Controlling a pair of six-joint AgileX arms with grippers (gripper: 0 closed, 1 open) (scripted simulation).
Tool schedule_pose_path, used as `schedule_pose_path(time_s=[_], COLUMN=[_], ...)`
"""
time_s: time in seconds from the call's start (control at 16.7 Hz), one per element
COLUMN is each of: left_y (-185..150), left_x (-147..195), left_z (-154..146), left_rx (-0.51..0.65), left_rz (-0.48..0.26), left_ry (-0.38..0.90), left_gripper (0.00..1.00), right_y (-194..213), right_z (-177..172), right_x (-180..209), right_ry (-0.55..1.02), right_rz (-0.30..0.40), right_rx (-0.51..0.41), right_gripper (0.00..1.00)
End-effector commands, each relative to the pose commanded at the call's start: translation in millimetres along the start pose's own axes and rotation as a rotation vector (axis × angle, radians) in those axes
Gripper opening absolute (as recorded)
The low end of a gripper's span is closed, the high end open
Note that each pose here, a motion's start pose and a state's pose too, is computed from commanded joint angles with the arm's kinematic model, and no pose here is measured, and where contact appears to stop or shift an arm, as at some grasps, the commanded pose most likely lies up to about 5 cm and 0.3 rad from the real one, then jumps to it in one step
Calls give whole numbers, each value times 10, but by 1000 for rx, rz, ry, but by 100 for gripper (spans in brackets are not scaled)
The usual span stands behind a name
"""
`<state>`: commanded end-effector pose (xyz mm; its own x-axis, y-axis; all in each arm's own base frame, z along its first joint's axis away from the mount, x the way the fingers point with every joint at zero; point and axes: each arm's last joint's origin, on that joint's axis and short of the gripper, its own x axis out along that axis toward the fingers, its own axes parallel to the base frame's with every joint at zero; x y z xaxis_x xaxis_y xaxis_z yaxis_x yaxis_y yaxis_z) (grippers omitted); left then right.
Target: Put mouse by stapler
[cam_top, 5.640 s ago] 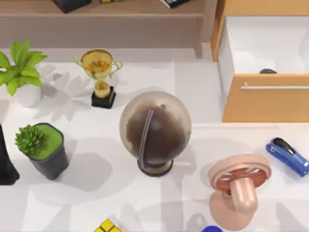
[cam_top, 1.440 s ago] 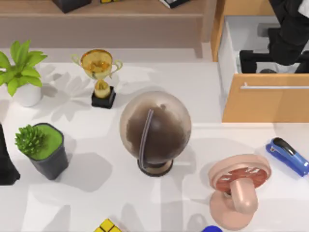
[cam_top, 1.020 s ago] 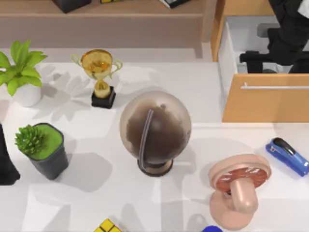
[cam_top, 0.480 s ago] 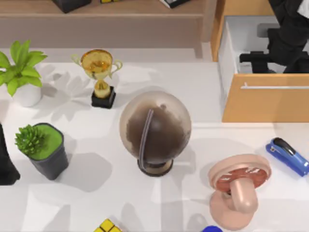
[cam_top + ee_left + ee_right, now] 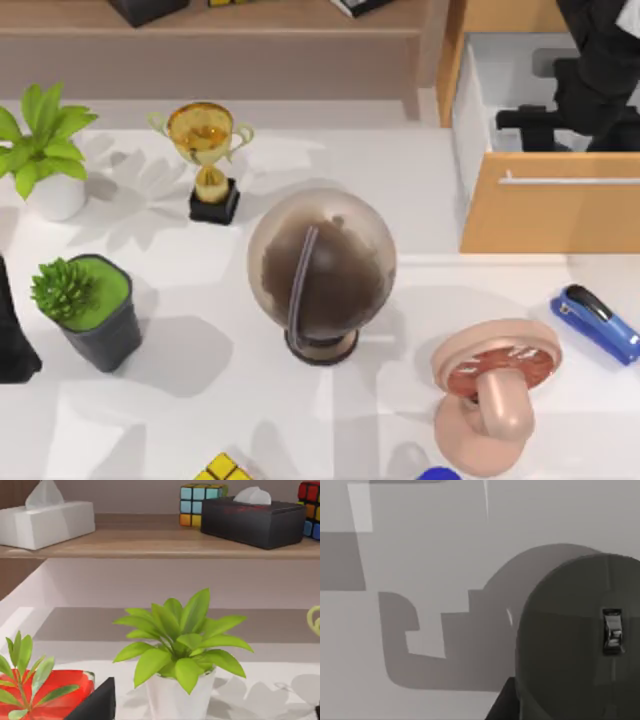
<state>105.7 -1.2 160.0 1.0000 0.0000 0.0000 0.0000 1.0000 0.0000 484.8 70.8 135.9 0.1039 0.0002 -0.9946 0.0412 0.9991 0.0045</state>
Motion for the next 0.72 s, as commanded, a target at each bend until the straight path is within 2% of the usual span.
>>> schedule_pose_path(time_s=[0.18, 0.36, 0.72], left_y=[0, 0, 0], left_x=[0, 0, 0], left_z=[0, 0, 0], left_rx=[0, 0, 0], left_rz=[0, 0, 0], left_ry=[0, 0, 0], left_gripper=[100, 100, 100], right_y=[24, 15, -426], right_z=[-26, -115, -408], right_x=[-208, -574, -1481], right_ry=[-24, -69, -242], right_rz=[1, -1, -24], right_rx=[-18, -42, 6], right_gripper=[0, 0, 0])
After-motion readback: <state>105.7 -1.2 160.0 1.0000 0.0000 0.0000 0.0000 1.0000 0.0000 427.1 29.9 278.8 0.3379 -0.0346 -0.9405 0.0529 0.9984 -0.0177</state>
